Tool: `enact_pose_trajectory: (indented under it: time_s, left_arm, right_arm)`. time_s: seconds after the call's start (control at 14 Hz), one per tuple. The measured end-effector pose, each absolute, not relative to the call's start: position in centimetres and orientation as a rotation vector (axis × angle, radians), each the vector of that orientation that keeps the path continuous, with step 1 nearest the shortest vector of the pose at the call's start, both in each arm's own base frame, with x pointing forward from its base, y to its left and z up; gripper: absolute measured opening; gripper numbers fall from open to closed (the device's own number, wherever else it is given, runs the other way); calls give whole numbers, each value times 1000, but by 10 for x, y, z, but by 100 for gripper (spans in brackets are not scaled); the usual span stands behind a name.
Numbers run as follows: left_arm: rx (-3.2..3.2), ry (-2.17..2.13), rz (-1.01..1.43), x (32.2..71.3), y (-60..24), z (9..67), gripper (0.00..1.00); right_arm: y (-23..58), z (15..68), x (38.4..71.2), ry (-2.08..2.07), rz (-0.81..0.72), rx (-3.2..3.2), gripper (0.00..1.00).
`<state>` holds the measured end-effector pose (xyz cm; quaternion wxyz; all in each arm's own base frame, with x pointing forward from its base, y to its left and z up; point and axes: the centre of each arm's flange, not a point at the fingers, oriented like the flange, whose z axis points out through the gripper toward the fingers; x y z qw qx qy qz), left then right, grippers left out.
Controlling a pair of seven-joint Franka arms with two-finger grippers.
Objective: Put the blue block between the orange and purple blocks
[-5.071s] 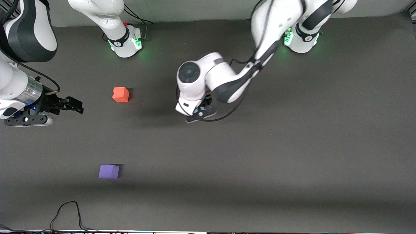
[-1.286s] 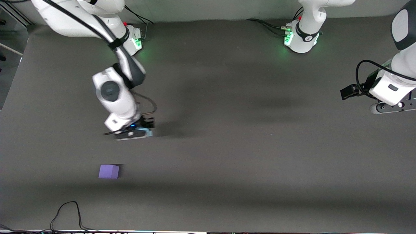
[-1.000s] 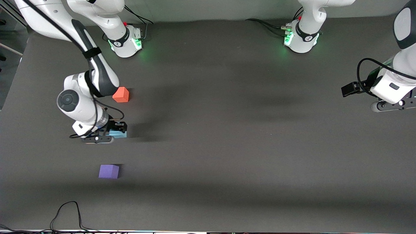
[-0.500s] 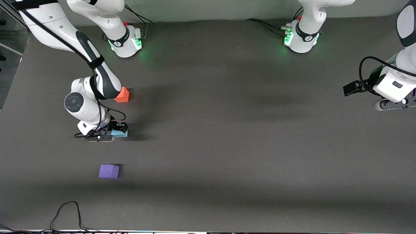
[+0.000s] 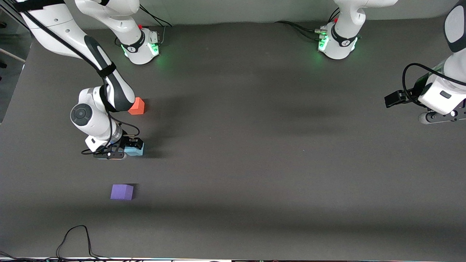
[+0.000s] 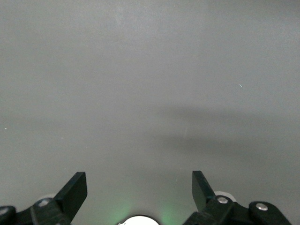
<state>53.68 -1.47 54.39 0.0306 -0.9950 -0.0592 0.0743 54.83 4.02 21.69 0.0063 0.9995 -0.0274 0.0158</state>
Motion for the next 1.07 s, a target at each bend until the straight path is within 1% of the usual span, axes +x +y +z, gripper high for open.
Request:
enact_pose_trajectory:
  time_s: [0.07,0.14,0.29,0.43,0.57,0.71,0.86,1.07]
  left_arm:
    - [-3067,-183,228,537,-15,544,100]
    - [-3067,-183,227,537,-15,544,100]
    - [-3067,-183,226,537,-15,545,100]
    - [-3067,-183,224,537,-15,545,100]
    - [-3068,-183,218,537,-15,547,100]
    - [-3069,-183,209,537,-15,550,100]
    - [-3072,-182,195,536,-15,555,100]
    - [-3077,-182,164,532,-15,565,100]
  right_arm:
    - [40,225,551,-88,66,3126,98]
    - [39,239,554,-89,72,3121,100]
    - [39,291,561,-92,65,3103,100]
    - [43,370,564,-96,45,3082,100]
    - [52,454,557,-109,41,3084,100]
    - [63,522,544,-126,39,3119,100]
    - [67,567,531,-130,66,3140,100]
    - [68,600,514,-103,113,3140,100]
